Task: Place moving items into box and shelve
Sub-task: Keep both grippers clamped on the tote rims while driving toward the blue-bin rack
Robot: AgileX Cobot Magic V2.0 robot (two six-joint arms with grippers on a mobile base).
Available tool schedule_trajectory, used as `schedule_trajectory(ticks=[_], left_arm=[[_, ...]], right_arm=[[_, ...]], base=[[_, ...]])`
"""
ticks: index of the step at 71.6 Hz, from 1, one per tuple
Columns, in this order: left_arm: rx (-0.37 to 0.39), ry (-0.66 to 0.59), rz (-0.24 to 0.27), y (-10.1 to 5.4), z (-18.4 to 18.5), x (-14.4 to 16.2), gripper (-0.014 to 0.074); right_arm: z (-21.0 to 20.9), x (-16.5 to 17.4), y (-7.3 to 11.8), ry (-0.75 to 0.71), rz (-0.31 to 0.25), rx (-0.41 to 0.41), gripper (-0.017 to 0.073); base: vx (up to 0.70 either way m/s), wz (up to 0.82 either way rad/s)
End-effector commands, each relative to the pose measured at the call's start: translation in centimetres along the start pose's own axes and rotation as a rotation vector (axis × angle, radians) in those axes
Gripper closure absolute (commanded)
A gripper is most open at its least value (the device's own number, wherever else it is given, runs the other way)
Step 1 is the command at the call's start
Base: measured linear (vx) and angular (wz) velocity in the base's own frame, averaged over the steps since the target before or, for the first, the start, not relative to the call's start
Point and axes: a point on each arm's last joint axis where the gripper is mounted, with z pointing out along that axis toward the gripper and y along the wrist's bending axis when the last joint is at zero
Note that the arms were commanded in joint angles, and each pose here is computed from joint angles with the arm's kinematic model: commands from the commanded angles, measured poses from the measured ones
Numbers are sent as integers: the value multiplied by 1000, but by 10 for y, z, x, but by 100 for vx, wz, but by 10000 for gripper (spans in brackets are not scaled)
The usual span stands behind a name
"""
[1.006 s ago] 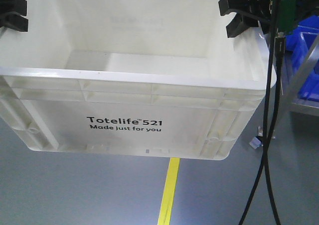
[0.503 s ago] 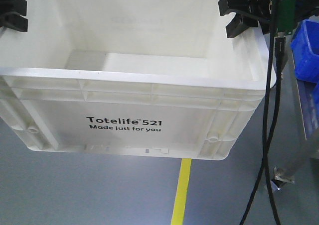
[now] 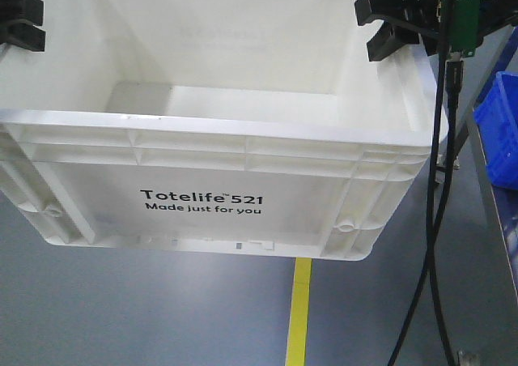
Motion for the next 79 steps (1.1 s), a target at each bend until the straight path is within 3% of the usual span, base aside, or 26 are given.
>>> schedule_trajectory(ticks=[1,79], left_arm=[[67,-215,-11,-11,-29,-17,610],[67,-215,-11,-11,-29,-17,610]], right_arm=[[-36,-10,12,-203,-32,-90,571],[-36,-10,12,-204,-32,-90,571]], base=[[52,-13],[54,-10]])
